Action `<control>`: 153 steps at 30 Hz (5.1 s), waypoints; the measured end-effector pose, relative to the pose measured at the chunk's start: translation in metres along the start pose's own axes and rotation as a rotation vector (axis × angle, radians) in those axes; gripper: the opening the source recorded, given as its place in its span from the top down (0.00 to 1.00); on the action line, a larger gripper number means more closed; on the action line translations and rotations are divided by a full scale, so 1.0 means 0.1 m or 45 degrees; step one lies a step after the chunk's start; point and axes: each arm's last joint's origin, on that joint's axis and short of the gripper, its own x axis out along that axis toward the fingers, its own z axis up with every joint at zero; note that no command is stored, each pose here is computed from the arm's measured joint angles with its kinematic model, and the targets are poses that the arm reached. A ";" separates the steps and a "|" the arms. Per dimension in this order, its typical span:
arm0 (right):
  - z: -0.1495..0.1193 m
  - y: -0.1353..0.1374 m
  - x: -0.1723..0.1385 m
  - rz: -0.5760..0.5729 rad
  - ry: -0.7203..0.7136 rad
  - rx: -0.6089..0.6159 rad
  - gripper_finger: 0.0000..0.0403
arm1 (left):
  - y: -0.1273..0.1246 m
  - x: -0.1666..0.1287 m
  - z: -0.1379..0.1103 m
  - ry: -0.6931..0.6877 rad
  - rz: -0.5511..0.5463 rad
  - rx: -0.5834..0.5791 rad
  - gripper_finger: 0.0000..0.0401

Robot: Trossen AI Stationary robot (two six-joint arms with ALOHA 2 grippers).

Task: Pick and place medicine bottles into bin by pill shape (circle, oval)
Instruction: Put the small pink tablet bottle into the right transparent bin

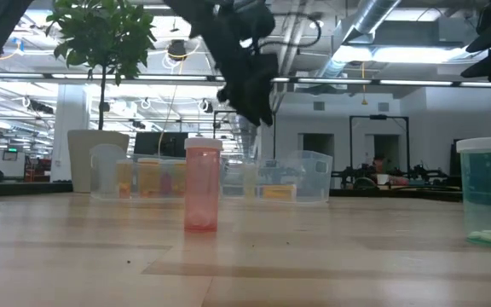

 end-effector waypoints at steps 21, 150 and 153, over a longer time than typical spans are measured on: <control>-0.02 -0.02 0.00 -0.024 0.030 0.003 0.50 | -1.26 -1.08 0.09 0.118 -0.399 0.118 0.44; 0.19 0.30 0.44 0.241 -0.275 -0.141 0.50 | -1.87 -1.21 -0.32 -0.858 -0.300 -0.674 0.81; 0.25 0.41 0.54 0.286 -0.316 -0.184 0.50 | -1.78 -1.24 -0.18 -0.984 -0.326 -0.684 0.81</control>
